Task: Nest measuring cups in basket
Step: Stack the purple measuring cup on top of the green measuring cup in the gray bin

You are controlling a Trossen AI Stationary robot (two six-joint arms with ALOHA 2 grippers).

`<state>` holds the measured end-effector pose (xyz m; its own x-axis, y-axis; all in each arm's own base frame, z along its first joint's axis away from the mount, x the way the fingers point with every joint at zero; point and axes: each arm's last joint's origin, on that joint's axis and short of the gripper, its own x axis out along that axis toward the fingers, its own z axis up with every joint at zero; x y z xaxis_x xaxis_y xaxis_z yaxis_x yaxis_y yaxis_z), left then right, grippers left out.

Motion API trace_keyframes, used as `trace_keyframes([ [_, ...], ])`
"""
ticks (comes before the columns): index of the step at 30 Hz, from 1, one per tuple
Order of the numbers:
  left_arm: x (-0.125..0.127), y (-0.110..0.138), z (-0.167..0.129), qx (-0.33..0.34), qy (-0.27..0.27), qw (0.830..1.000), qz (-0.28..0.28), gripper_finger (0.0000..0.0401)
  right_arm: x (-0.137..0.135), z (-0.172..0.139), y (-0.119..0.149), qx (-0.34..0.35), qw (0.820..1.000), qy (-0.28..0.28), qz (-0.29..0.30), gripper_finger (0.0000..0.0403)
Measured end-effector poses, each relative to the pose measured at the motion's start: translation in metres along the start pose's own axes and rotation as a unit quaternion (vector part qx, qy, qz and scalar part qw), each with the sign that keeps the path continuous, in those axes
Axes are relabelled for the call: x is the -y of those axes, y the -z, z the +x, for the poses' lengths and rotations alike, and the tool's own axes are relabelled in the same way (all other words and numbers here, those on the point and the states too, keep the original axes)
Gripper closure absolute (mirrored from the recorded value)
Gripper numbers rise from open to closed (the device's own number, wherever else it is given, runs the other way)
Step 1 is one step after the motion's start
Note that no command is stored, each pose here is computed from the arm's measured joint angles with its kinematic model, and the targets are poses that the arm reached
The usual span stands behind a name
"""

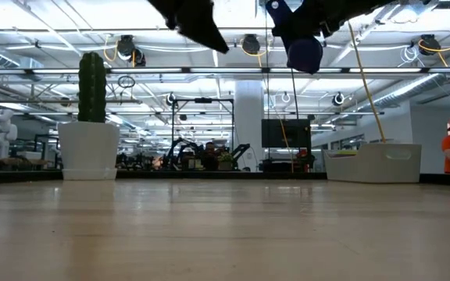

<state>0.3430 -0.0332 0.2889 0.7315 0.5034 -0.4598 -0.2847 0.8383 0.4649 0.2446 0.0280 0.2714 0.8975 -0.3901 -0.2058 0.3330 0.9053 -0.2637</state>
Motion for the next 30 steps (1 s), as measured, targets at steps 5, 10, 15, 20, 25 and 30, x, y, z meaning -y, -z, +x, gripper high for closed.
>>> trace_keyframes([
  [5, -0.01, 0.019, 0.022, 0.045, 0.078, 0.995, -0.04, 0.0235, -0.008, -0.001, 0.005, -0.001, 1.0, -0.014, 0.013, 0.0401],
  [10, -0.005, 0.041, 0.035, 0.07, 0.122, 0.989, -0.048, 0.0252, -0.011, -0.005, 0.009, 0.052, 0.998, -0.016, 0.03, 0.0401],
  [15, -0.005, 0.04, 0.034, 0.096, 0.141, 0.984, -0.047, 0.025, -0.012, -0.011, 0.014, 0.133, 0.989, -0.062, 0.035, 0.0401],
  [20, -0.001, 0.032, 0.029, 0.128, 0.167, 0.976, -0.049, 0.0221, -0.012, -0.015, 0.016, 0.189, 0.978, -0.078, 0.033, 0.0401],
  [25, 0.006, 0.024, 0.022, 0.167, 0.171, 0.971, -0.034, 0.0174, -0.01, -0.017, 0.011, 0.216, 0.972, -0.086, 0.043, 0.0401],
  [30, 0.015, 0.023, 0.016, 0.171, 0.182, 0.968, -0.013, 0.0142, -0.01, -0.023, 0.001, 0.279, 0.952, -0.111, 0.06, 0.0401],
])
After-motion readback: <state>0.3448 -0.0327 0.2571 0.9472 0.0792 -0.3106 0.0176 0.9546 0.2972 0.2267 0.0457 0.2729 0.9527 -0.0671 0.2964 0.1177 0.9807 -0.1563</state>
